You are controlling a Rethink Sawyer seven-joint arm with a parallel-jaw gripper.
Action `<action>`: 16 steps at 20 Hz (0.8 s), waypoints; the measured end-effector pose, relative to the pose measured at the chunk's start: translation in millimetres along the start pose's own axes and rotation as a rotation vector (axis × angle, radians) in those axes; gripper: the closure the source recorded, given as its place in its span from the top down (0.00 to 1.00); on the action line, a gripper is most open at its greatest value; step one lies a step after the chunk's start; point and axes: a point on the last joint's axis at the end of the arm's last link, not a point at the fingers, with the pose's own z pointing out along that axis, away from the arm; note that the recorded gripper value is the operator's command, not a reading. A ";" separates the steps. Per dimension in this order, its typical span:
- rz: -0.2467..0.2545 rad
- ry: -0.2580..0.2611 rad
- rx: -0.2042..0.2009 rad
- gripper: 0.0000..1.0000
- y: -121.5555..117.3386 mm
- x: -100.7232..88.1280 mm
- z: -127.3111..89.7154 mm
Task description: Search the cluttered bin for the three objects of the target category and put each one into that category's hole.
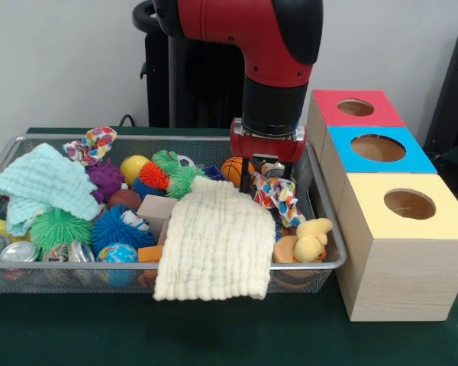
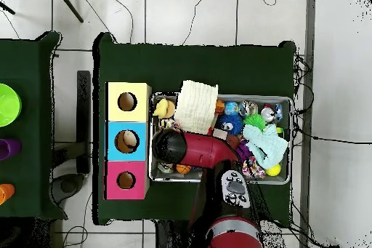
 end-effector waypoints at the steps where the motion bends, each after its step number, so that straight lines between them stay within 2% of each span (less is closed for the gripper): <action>1: 0.001 0.000 0.000 1.00 0.1 -0.1 -0.1; 6: 0.006 0.000 0.002 1.00 1.3 -0.3 -1.0; 7: 0.010 0.000 0.008 0.00 -0.2 0.1 -1.7; 16: 0.017 0.000 0.018 0.00 -2.7 0.6 -2.6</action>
